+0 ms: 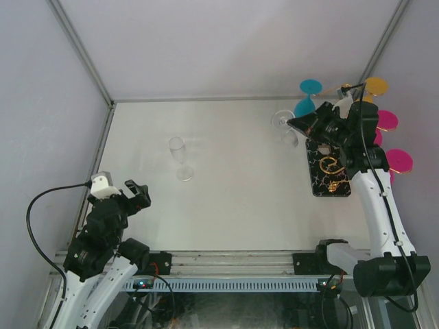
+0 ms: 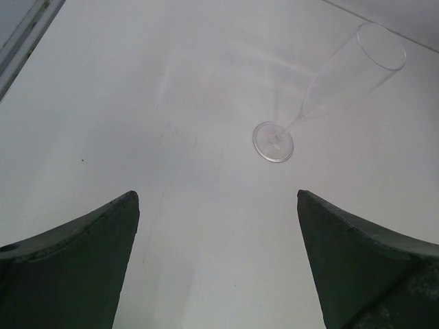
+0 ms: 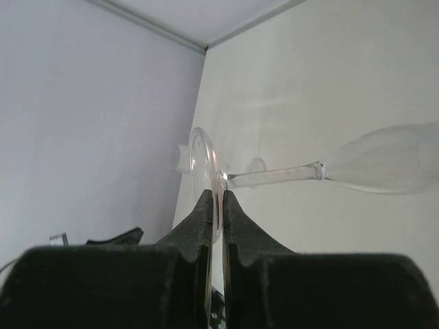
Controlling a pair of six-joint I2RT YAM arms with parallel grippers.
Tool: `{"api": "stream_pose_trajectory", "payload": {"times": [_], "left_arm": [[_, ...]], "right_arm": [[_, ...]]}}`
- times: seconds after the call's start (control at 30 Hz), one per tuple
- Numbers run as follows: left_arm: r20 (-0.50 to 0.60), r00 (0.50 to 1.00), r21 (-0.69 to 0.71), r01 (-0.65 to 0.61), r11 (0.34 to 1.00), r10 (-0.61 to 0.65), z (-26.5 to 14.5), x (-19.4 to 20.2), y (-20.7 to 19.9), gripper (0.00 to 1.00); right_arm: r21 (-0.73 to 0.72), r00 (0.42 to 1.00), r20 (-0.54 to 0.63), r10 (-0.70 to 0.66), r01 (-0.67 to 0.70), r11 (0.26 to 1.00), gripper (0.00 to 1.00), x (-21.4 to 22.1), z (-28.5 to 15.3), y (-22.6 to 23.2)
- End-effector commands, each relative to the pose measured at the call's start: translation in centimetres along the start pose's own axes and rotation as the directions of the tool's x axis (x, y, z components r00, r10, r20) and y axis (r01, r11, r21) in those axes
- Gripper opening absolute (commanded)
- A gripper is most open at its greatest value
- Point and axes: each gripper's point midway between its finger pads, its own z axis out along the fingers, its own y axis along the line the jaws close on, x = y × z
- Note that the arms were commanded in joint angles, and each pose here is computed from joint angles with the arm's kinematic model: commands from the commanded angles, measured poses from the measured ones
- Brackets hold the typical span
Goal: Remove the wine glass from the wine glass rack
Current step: Pick up the wine glass from the wine rack, then place the wine glass at the center of the board.
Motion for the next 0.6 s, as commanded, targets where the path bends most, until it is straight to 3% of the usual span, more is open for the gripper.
{"api": "stream_pose_trajectory", "payload": {"times": [0.0, 0.37, 0.57], "left_arm": [[0.01, 1.0, 0.008, 0.016, 1.0, -0.016, 0.4, -0.3, -0.5, 1.0], [0.013, 1.0, 0.015, 0.017, 1.0, -0.017, 0.3, -0.4, -0.6, 1.0], [0.012, 1.0, 0.038, 0.01, 0.999, -0.01, 0.5, -0.8, -1.3, 1.0]], "right_arm": [[-0.1, 0.982, 0.012, -0.188, 0.188, 0.977, 0.0, 1.0, -1.7, 4.3], [-0.234, 0.963, -0.081, -0.258, 0.233, 0.944, 0.0, 8.3, -3.6, 6.5], [-0.363, 0.964, -0.071, -0.257, 0.215, 0.907, 0.0, 12.7, -5.7, 6.3]]}}
